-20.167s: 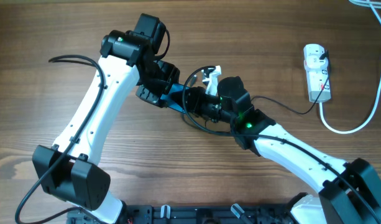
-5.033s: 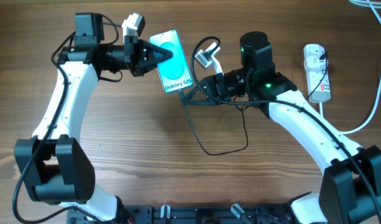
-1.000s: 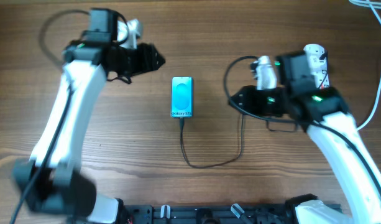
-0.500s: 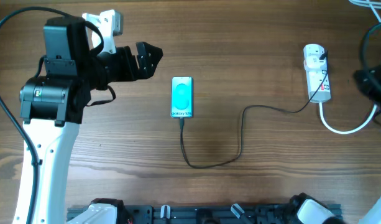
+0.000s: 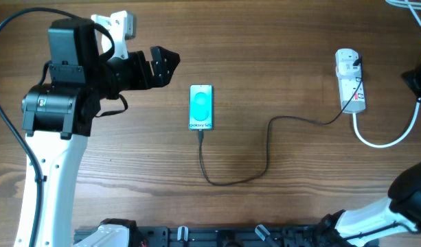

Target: Plug charger to phone and switch on socket

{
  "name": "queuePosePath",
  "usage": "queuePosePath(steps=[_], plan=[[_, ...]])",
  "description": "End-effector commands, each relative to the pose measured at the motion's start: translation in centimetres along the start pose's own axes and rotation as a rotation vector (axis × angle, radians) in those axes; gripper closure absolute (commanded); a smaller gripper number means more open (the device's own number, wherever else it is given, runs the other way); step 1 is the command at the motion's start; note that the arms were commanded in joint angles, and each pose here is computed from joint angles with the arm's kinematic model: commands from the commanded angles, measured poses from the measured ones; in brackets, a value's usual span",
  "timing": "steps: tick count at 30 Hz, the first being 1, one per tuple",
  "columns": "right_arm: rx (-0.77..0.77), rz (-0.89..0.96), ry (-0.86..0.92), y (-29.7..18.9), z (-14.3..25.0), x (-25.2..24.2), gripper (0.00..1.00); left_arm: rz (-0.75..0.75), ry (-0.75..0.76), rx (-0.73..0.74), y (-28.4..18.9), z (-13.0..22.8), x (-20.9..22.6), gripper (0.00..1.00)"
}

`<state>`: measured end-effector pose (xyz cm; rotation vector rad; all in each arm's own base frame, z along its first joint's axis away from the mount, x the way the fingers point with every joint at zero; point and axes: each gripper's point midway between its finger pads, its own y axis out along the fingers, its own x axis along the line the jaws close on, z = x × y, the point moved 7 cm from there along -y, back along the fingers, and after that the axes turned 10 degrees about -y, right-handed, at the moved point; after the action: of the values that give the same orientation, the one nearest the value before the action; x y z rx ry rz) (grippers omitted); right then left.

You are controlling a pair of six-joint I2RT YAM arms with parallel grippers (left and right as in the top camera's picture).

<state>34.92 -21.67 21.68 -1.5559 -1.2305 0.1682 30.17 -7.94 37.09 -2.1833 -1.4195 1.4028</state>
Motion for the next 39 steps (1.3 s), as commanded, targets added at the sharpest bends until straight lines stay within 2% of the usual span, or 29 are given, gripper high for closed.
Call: queuePosePath(steps=[1, 7, 17, 39], plan=[[0.055, -0.02, 0.04, 3.3, 0.0, -1.5, 0.96, -0.008, 0.003, -0.002, 0.1, -0.1, 0.2, 0.0], [0.11, -0.123, 0.066, 8.8, 0.3, -3.3, 0.96, -0.008, 0.003, -0.002, 0.1, -0.1, 0.2, 0.0], [0.164, -0.131, 0.055, 12.7, 1.5, -3.4, 0.96, -0.008, 0.003, -0.002, 0.1, -0.1, 0.2, 0.0], [0.182, -0.059, -0.046, 15.7, 2.5, -0.8, 0.96, -0.008, 0.003, -0.002, 0.1, -0.1, 0.2, 0.0]])
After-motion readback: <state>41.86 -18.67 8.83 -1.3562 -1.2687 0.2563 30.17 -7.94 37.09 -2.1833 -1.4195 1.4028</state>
